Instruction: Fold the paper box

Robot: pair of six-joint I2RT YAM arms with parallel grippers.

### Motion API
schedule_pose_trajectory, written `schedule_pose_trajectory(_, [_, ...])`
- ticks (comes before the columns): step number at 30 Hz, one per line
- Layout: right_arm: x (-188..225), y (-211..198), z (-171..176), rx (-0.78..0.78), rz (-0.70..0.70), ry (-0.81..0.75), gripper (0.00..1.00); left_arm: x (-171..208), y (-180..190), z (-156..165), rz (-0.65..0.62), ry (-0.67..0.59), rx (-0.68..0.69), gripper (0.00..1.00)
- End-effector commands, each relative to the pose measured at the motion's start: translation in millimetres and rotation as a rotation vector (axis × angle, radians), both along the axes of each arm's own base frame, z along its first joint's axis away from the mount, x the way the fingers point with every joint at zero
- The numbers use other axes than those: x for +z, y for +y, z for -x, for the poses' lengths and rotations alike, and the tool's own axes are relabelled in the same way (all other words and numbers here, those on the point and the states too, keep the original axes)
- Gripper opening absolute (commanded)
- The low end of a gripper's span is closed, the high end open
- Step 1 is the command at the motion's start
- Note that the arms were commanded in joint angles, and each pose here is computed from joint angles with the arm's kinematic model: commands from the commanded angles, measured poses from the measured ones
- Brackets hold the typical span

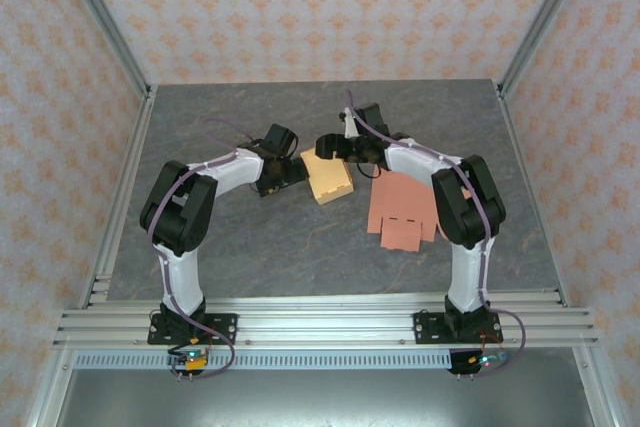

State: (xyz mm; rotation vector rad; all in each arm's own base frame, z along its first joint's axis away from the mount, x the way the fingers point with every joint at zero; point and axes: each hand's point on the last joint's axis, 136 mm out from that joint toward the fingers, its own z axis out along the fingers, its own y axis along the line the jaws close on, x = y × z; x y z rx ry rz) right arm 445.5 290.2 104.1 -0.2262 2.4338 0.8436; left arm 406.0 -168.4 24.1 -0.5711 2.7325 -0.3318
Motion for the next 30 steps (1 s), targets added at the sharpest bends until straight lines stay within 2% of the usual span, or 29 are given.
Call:
schedule_pose_trajectory(1, [-2,-1,9,0.032,0.006,0.018,0.82,-37,-6,2,-0.005,0.037,-0.045,0.91])
schedule_pose_trajectory(7, [-25,-13,-22,-0.098,0.06,0.005,0.83,-35,-9,-2,0.009,0.031,-0.04,0.91])
schedule_pose_trajectory(13, [-34,-19,-35,-0.142,0.076,0.005,0.84,-22,-11,-8,0.01,0.008,-0.055,0.91])
schedule_pose_trajectory(17, [-27,-20,-44,-0.156,0.032,-0.012,0.84,-15,-5,-11,-0.018,-0.004,-0.055,0.91])
schedule_pose_trajectory(23, [-22,-8,-50,-0.12,-0.023,0.012,0.84,-27,15,-18,-0.056,0.011,0.007,0.91])
schedule_pose_trajectory(30, [-33,13,-42,-0.098,-0.094,0.086,0.81,-33,8,-31,-0.03,0.012,0.028,0.9])
